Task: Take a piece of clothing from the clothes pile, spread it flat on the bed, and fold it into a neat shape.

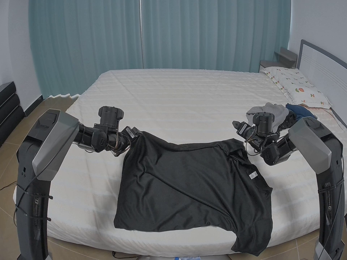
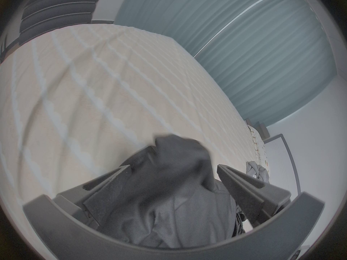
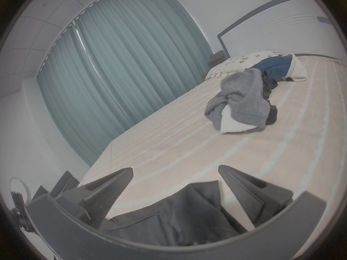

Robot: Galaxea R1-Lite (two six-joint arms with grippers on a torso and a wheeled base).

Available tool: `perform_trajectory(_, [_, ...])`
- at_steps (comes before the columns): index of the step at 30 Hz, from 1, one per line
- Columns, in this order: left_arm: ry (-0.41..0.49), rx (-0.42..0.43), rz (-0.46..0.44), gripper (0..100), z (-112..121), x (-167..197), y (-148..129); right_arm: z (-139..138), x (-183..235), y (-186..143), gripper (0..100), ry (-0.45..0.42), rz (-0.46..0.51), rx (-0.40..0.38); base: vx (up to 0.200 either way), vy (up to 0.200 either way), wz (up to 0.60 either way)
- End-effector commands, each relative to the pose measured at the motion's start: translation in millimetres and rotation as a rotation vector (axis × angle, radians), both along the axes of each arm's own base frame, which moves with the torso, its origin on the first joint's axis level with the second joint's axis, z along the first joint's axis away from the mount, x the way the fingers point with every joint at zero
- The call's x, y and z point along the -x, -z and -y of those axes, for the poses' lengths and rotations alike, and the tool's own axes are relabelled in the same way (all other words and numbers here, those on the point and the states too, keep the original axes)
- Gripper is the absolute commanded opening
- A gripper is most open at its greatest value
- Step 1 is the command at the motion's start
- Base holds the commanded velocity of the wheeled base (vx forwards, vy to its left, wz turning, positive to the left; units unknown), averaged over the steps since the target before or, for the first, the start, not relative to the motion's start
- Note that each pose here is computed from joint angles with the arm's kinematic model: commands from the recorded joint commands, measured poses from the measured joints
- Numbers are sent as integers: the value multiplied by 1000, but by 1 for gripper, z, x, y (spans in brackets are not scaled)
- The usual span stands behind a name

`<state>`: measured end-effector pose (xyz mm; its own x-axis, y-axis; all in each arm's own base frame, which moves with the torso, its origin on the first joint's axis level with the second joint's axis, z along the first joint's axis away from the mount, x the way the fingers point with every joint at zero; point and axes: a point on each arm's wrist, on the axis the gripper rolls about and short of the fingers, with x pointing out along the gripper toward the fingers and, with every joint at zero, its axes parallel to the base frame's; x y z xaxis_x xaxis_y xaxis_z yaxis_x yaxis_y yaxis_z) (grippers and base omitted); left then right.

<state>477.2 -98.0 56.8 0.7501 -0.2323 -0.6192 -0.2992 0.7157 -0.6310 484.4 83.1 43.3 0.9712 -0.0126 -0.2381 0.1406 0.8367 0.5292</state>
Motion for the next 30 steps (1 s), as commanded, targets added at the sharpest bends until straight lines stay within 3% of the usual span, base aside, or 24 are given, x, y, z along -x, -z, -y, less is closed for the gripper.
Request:
perform_trajectory(1, [-8,27,5,100,-16,5,-27,21,8,-30,100,42,43,-87,0,0,0])
perform_trajectory(3, [-26,28,4,100,-25,5,-31,33,18,-42,100,43,28,-188,0,0,0])
perform_trajectory(7, [-36,26,-2,100,-30,5,-29,41,35,-34,100,40,-35,-211,0,0,0])
perform_trajectory(12, [-27,23,-12,100,-27,4,-23,45,74,-11,100,91,-178,-308,0,0,0])
perform_trajectory(17, [-20,18,-28,100,-23,3,-13,46,92,-3,100,109,-220,-393,0,0,0])
perform_trajectory(24, [-21,12,-46,100,-20,5,-8,43,114,-1,100,47,-246,-535,0,0,0])
perform_trajectory(30, [-4,1,-34,100,-10,6,-10,45,119,2,100,-6,-263,-572,0,0,0])
